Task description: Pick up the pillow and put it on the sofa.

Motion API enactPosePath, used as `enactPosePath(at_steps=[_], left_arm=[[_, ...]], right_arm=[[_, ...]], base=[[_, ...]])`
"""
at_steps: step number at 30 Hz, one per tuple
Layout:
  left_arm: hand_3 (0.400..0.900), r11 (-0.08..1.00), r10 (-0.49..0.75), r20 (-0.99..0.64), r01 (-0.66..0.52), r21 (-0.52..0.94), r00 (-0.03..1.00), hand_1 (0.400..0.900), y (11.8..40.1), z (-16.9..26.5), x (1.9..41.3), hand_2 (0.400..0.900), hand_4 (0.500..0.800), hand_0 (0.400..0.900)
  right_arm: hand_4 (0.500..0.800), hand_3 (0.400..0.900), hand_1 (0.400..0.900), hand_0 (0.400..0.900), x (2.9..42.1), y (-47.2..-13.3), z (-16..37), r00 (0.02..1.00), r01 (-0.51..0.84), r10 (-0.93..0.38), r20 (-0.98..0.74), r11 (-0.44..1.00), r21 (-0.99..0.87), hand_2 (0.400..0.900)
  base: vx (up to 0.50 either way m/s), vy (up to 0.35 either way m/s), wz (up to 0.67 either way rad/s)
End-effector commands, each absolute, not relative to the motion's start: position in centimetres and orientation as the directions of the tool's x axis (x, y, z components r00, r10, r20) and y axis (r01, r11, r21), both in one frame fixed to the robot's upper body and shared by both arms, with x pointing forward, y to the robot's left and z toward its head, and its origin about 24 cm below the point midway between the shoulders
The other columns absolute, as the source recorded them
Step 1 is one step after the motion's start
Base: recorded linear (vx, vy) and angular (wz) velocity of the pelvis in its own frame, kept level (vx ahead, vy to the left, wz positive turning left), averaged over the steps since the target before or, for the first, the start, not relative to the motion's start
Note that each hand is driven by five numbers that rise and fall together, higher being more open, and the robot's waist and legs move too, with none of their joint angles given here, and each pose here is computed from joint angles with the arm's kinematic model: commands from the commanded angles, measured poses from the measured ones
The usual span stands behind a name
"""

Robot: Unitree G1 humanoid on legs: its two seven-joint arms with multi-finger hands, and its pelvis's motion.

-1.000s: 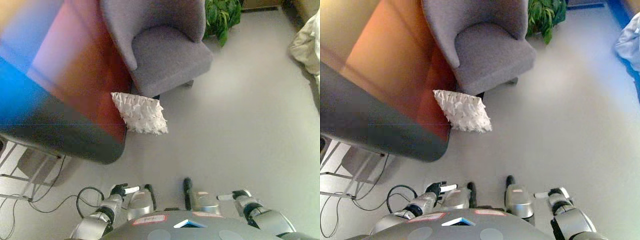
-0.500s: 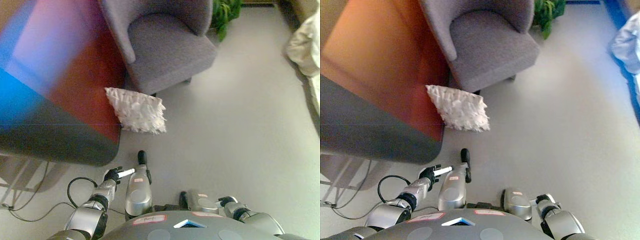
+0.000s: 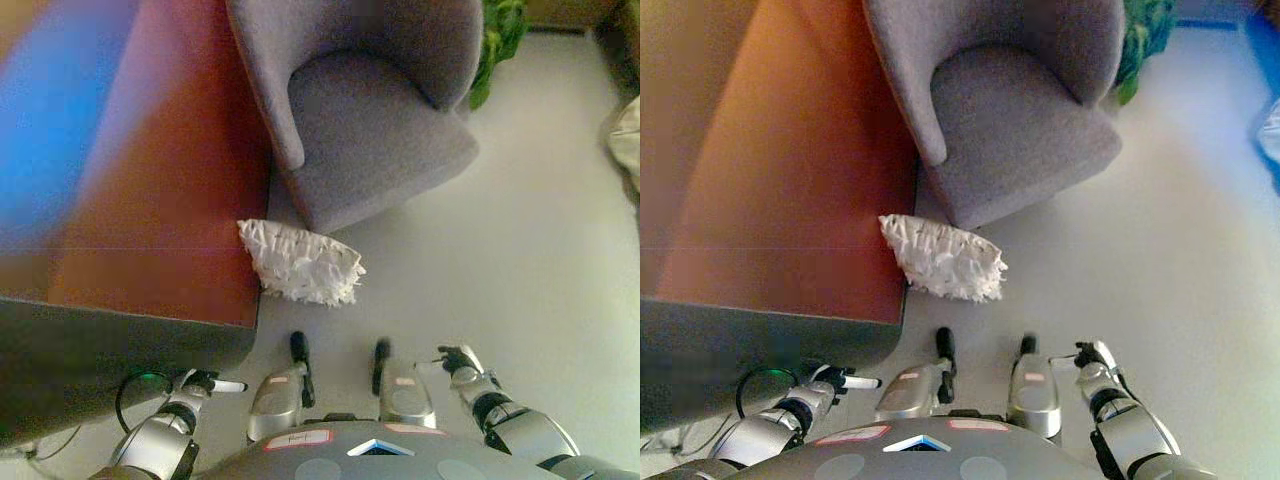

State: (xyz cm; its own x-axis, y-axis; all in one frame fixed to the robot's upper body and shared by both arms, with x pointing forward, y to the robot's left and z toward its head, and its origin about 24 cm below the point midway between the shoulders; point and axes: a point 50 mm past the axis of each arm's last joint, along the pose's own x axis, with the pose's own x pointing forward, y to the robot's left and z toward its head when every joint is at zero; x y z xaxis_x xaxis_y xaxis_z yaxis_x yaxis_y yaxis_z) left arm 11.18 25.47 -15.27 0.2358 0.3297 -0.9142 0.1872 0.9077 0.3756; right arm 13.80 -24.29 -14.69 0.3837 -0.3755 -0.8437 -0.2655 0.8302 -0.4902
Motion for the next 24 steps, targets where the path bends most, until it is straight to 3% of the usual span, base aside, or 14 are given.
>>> enactPosePath(at_steps=[1, 4, 9, 16, 24], left_arm=[[0.9, 0.895, 0.371, -0.895, 0.16, 0.415, 0.246, 0.9, 27.0, -14.9, 10.7, 0.9, 0.8, 0.9], [0.9, 0.91, 0.364, -0.909, 0.131, 0.393, 0.203, 0.9, 26.2, -15.6, 8.7, 0.9, 0.8, 0.9], [0.9, 0.91, 0.306, -0.92, 0.209, 0.359, 0.245, 0.9, 24.6, -15.8, 10.1, 0.9, 0.8, 0.9], [0.9, 0.926, 0.264, -0.906, 0.177, 0.334, 0.331, 0.9, 25.5, -14.9, 12.4, 0.9, 0.8, 0.9], [0.9, 0.96, 0.184, -0.891, 0.121, 0.254, 0.414, 0.9, 23.8, -14.9, 13.3, 0.9, 0.8, 0.9]], right_arm=[[0.8, 0.9, 0.9, 0.9, 16.1, -24.8, -13.6, 0.459, -0.202, -0.362, -0.811, 0.846, -0.493, 0.9], [0.8, 0.9, 0.9, 0.9, 16.0, -24.2, -13.8, 0.462, -0.2, -0.333, -0.822, 0.864, -0.462, 0.9], [0.8, 0.9, 0.9, 0.9, 19.4, -25.3, -12.0, 0.539, -0.171, -0.298, -0.788, 0.877, -0.449, 0.9], [0.8, 0.9, 0.9, 0.9, 27.6, -27.1, -5.6, 0.695, -0.084, -0.3, -0.653, 0.869, -0.488, 0.9], [0.8, 0.9, 0.9, 0.9, 32.7, -30.1, 1.8, 0.779, -0.073, -0.282, -0.561, 0.847, -0.527, 0.9]], base=[[0.439, -0.342, 0.96], [0.348, -0.3, 0.46], [0.151, -0.124, 0.31], [0.013, -0.01, 0.27], [-0.035, 0.101, 0.15]])
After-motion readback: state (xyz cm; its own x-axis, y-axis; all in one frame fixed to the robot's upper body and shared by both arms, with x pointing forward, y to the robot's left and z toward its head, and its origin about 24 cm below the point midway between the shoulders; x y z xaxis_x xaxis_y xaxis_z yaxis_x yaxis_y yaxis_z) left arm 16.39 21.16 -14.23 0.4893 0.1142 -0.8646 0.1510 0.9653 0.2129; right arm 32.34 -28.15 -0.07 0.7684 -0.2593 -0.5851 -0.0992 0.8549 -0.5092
